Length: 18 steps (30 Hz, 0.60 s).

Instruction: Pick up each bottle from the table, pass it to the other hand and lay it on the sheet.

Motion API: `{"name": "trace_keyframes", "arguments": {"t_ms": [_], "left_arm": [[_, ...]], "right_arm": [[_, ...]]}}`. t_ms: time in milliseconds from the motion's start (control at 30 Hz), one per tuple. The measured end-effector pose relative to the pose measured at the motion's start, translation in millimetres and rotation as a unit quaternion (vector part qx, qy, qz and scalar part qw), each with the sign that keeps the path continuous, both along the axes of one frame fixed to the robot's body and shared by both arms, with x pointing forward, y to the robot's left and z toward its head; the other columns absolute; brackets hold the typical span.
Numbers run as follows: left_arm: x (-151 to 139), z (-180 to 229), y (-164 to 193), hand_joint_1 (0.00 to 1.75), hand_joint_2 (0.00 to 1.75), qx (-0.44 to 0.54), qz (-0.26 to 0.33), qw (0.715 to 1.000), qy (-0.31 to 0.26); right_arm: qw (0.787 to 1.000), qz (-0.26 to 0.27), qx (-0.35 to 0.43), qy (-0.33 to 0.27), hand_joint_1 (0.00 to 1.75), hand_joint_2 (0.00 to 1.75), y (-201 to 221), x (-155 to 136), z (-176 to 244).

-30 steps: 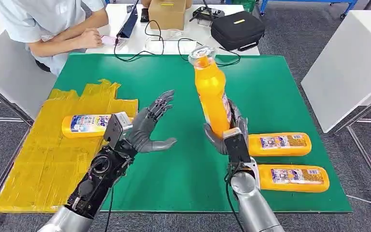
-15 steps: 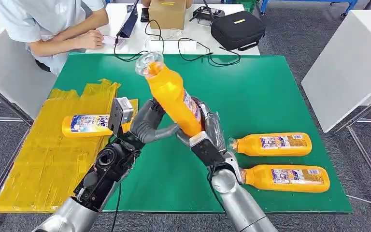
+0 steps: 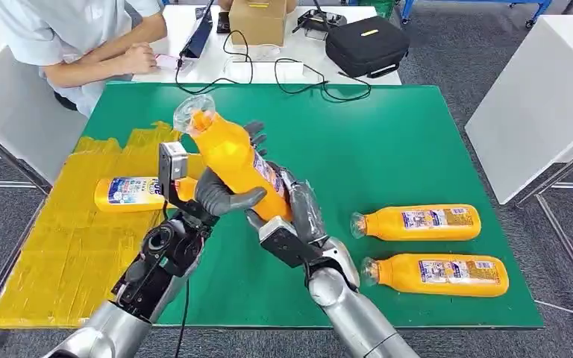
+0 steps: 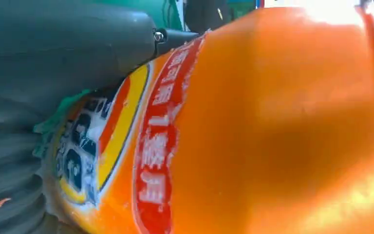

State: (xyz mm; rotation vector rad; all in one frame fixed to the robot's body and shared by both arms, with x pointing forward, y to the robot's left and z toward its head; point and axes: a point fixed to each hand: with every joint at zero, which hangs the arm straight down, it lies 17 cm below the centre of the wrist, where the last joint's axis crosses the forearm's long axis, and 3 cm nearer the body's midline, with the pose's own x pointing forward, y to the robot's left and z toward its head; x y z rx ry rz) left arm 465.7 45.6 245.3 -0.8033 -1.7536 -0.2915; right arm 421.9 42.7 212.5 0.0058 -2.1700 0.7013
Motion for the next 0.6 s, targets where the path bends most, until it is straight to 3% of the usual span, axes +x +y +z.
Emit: {"name": "trace_keyframes", "arguments": {"t_ms": [67,100,133,600], "left_arm": [[2.8,-1.4,5.7,0.00,1.75,-0.013,0.006,1.000,0.006],[3.5,-2.0,7.5,1.50,1.75,-0.019,0.007,1.000,0.010],[4.4,-2.6,10.4,1.75,1.75,-0.028,0.009,0.999,0.014],[15.1,-10.5,29.2,1.75,1.75,-0.092,0.030,0.993,0.064]], "right_arm": [[1.000,0.006,-0.012,0.001,1.75,1.75,6.9,0.4,-2.4],[1.000,0.008,-0.017,0.001,1.75,1.75,8.7,1.3,-3.5],[1.000,0.009,-0.023,0.001,1.75,1.75,10.7,2.1,-4.3],[0.999,0.011,-0.046,0.008,1.73,1.75,17.7,8.7,-15.7]]}}
